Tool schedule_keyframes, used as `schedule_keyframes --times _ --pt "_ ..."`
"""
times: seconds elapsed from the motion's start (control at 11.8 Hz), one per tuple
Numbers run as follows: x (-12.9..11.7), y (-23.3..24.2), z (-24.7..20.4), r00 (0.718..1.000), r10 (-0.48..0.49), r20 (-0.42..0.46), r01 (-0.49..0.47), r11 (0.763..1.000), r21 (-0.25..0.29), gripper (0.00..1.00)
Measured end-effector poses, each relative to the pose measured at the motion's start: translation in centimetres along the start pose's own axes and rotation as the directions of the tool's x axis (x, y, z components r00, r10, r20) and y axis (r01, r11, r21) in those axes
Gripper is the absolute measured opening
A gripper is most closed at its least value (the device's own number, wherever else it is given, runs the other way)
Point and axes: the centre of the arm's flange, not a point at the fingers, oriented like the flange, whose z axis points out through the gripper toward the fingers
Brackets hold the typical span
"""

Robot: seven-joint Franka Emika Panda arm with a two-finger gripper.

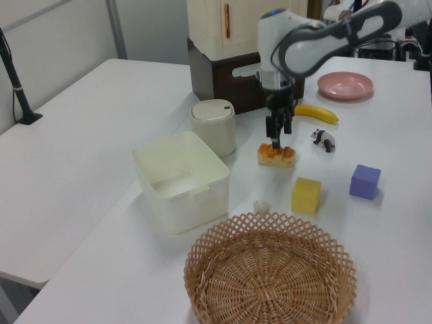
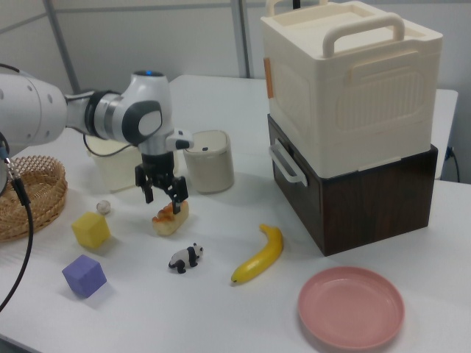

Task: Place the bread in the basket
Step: 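Move the gripper over the bread roll and lower onto it, then close the gripper on the bread roll and lift it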

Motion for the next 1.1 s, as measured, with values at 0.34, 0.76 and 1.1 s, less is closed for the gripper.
schedule_keyframes --times 0.34,0.76,1.1 --pt "0.8 -1.5 6.1 0.999 0.036 -0.003 -0.036 0.997 -0.066 1.0" --pt "1.2 -2.0 6.5 0.998 0.057 -0.025 -0.059 0.995 -0.086 0.85" --pt "1.2 -2.0 5.9 0.998 0.058 -0.035 -0.061 0.995 -0.083 0.66"
